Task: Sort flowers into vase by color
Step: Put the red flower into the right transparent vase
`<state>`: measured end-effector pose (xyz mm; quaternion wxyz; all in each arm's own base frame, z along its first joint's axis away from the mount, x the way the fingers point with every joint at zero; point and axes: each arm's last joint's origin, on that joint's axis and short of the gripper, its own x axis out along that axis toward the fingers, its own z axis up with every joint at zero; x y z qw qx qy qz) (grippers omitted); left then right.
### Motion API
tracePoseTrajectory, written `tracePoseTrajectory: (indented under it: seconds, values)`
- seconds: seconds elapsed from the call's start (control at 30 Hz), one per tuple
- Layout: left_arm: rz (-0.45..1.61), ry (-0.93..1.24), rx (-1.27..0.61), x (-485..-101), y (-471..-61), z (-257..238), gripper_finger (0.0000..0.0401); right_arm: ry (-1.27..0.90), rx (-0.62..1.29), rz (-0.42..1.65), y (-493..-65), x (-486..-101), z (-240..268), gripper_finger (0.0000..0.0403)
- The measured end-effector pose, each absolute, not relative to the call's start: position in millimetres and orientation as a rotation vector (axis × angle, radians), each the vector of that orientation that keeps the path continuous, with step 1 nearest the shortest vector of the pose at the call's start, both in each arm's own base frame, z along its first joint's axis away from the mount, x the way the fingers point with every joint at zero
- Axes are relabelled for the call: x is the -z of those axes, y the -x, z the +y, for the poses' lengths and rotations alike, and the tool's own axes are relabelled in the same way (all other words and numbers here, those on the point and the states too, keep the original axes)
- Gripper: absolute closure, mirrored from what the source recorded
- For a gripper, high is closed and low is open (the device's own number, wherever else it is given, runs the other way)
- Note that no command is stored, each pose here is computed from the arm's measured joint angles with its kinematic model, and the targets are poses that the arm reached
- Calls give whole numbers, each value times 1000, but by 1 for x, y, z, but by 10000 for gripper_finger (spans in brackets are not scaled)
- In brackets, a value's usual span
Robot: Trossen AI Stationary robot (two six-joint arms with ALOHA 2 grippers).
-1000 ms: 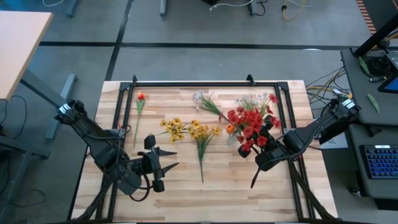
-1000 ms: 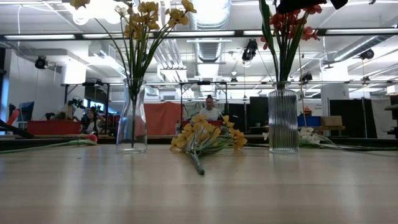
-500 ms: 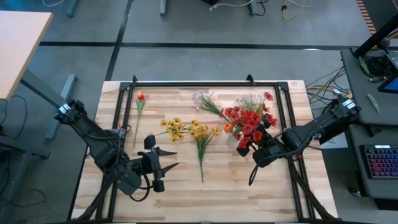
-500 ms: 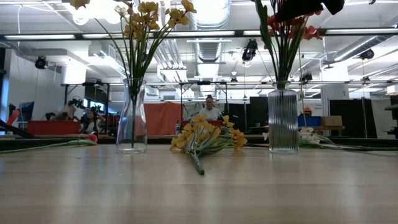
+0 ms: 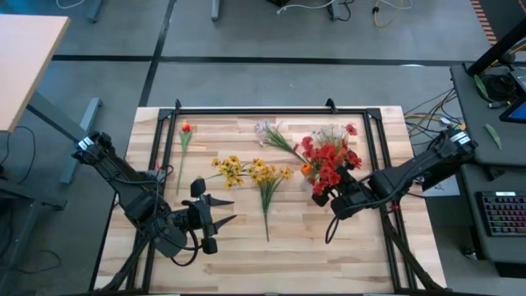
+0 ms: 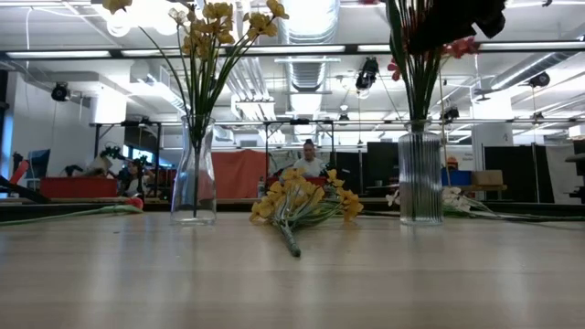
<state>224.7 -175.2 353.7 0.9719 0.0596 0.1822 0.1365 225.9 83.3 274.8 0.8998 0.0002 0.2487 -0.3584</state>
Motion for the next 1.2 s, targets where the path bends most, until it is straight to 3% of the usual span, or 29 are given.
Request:
tracePoseTrajectory:
  seconds: [1.2]
  values:
    - [370, -122, -276, -353, -225, -175, 253, 121, 806, 585, -244, -218, 85, 390]
